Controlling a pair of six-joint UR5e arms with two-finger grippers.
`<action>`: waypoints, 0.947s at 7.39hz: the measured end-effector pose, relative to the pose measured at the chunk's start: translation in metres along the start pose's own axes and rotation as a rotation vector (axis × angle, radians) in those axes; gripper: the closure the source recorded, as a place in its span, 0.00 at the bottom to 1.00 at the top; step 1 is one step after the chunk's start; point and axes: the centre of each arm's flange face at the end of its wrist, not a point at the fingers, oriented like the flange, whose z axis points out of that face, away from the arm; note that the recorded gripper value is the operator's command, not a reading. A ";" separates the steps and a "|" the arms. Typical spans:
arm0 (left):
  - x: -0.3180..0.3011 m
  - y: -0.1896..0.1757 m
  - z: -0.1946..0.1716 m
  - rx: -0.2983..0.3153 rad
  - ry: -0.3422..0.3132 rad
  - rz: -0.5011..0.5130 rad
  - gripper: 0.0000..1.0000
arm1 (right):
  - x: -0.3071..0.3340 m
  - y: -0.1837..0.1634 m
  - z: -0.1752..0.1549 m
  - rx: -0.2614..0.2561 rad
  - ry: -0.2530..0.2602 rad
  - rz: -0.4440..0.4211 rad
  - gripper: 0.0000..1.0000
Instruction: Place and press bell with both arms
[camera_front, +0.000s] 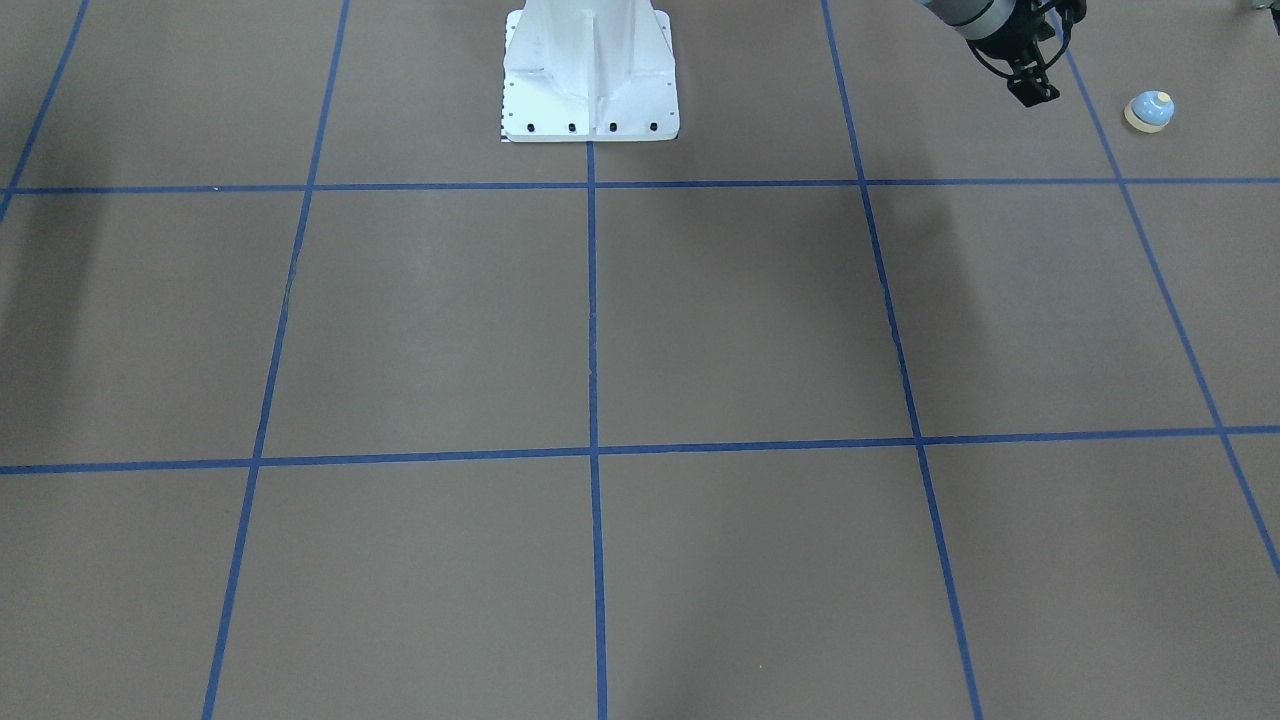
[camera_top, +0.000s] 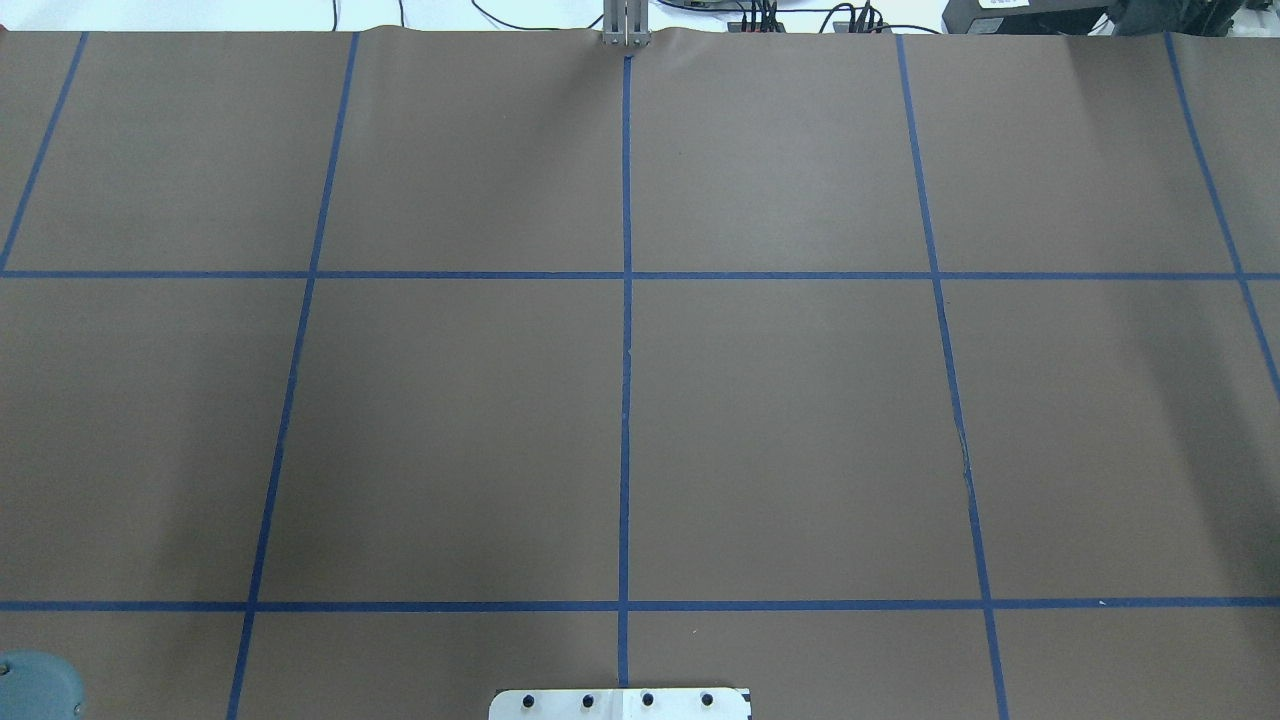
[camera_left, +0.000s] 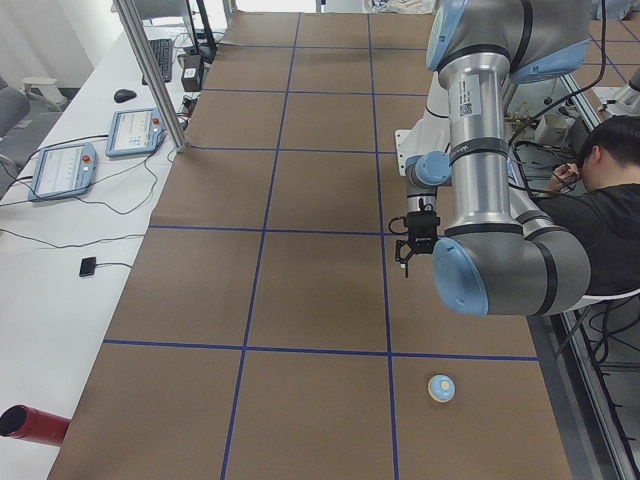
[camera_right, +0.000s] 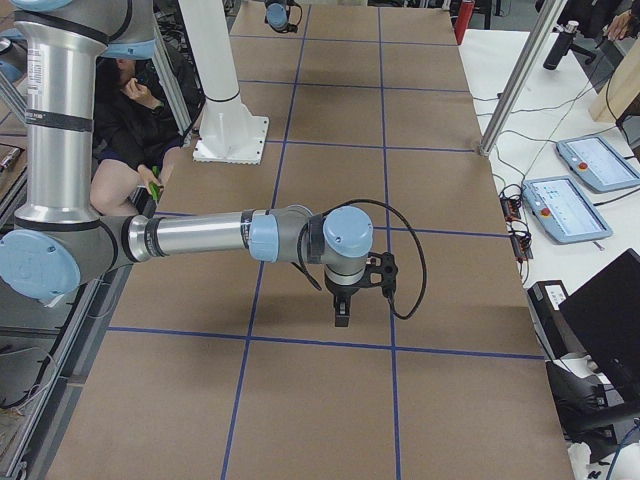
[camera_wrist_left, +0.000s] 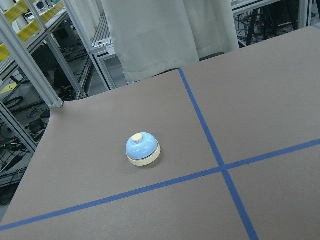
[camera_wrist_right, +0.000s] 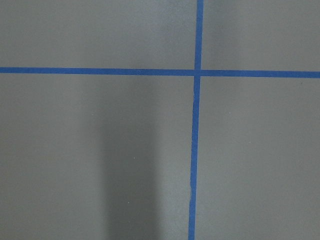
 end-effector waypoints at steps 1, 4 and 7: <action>-0.015 0.005 0.031 0.010 0.010 -0.018 0.00 | 0.000 0.000 0.000 0.000 0.001 0.000 0.00; -0.044 0.006 0.101 0.047 0.026 -0.062 0.00 | 0.001 0.000 0.000 0.001 0.007 -0.002 0.00; -0.052 -0.001 0.127 0.082 0.032 -0.109 0.00 | 0.000 -0.001 -0.001 0.004 0.008 -0.005 0.00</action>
